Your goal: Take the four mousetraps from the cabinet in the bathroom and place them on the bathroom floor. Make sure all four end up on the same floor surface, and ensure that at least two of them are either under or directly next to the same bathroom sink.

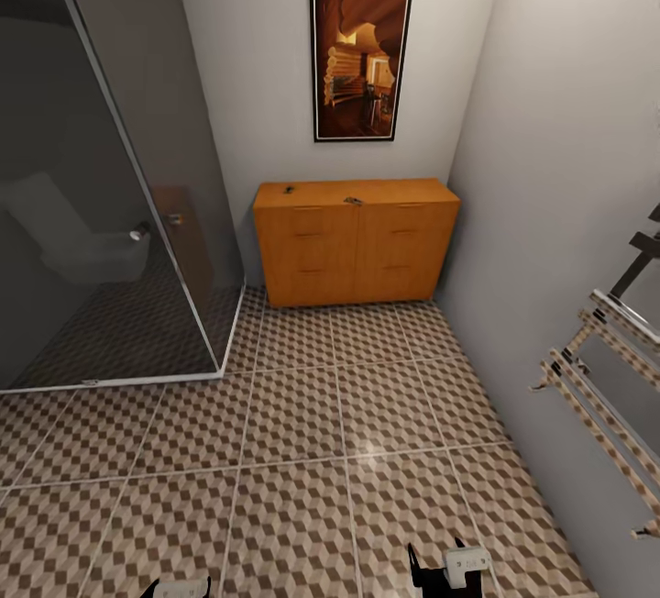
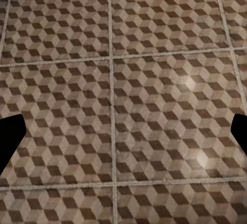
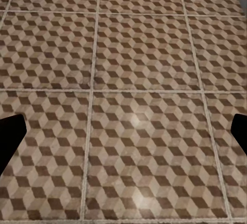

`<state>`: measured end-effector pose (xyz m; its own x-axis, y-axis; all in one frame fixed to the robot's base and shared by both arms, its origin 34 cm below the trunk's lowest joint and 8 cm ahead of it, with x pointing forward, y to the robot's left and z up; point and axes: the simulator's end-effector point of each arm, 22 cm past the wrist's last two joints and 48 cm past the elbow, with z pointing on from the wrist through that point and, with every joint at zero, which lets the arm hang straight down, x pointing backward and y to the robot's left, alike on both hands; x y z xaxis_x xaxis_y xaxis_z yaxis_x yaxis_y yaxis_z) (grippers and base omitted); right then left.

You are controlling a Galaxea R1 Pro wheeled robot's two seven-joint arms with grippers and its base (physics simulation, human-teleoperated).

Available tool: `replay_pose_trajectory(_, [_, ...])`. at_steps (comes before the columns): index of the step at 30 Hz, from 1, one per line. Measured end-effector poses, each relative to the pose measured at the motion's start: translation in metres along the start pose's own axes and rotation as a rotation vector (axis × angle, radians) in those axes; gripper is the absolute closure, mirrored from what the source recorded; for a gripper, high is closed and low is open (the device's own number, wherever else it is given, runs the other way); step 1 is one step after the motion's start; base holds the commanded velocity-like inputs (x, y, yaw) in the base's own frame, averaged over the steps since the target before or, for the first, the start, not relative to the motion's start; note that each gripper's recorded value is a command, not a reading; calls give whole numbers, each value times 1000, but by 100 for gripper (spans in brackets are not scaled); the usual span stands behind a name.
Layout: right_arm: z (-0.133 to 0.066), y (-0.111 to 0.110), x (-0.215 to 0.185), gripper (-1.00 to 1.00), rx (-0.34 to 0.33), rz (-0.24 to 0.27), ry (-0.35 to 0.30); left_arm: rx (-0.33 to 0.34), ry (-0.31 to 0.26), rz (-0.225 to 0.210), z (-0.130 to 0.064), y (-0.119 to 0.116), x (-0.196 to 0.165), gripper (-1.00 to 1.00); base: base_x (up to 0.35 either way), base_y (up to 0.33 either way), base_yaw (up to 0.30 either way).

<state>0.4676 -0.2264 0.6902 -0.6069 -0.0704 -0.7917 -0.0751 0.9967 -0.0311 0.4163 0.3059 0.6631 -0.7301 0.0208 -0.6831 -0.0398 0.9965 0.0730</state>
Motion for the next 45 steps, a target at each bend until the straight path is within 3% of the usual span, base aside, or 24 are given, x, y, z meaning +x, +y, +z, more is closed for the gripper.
replay_pose_trajectory(45, [1, -4, -11, -100, 4, -5, -24, -1, -25, -2, 0, 0, -11, -100, 0, 0, 0])
